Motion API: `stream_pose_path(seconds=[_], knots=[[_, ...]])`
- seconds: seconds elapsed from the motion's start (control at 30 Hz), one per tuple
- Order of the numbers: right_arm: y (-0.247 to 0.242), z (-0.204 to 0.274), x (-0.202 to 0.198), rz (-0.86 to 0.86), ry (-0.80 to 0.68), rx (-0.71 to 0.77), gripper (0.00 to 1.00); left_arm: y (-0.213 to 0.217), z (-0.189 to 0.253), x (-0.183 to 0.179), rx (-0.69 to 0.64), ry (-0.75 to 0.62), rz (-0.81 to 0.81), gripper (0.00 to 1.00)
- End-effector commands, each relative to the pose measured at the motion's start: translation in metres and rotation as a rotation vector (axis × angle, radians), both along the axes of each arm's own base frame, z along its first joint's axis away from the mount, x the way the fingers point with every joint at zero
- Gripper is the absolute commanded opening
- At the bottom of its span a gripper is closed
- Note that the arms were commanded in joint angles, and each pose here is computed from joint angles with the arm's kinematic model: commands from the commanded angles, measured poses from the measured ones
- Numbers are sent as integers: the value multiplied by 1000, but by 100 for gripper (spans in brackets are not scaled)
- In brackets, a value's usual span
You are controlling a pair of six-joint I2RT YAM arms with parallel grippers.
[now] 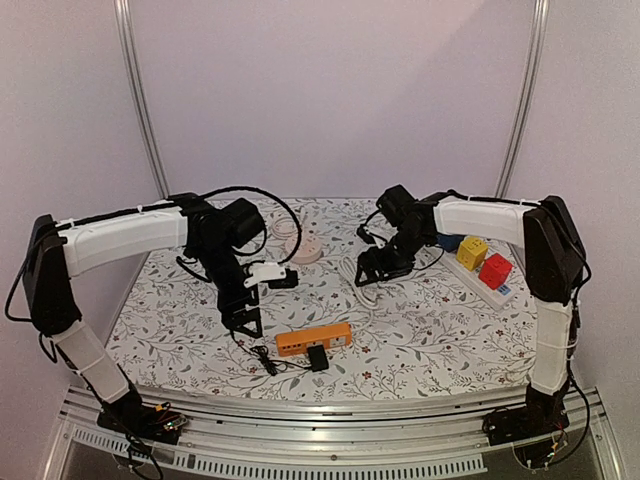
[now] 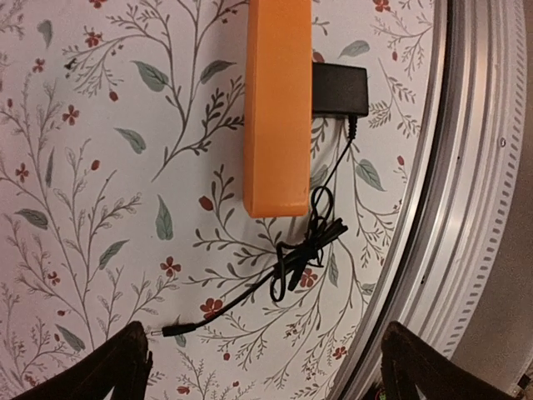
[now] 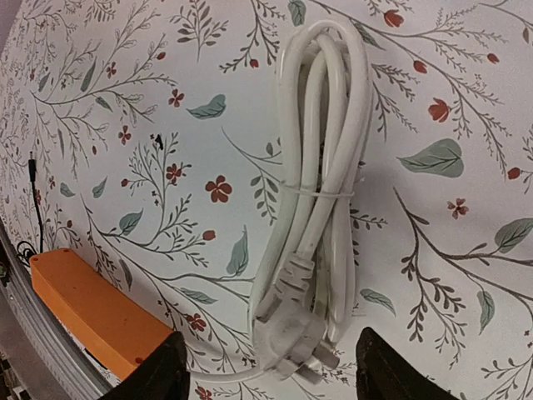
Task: Insert the plug
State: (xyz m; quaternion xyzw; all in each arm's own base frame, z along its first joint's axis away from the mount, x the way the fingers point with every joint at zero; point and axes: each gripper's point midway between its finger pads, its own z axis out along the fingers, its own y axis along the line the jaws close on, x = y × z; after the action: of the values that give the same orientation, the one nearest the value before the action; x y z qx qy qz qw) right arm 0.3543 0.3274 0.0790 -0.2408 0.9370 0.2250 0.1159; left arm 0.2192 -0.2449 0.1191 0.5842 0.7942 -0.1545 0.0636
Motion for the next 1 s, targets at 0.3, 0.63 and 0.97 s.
stream_pose_path(seconds=[0.3, 0.63, 0.97], knots=[[9, 74, -60, 535, -469, 44, 99, -19, -14, -20, 3, -72, -183, 96], [50, 29, -115, 1140, -569, 45, 99, -4, -12, -22, 7, -68, -146, 96], [65, -21, -126, 1197, -453, 50, 92, 13, -4, -11, 5, -88, -87, 96]])
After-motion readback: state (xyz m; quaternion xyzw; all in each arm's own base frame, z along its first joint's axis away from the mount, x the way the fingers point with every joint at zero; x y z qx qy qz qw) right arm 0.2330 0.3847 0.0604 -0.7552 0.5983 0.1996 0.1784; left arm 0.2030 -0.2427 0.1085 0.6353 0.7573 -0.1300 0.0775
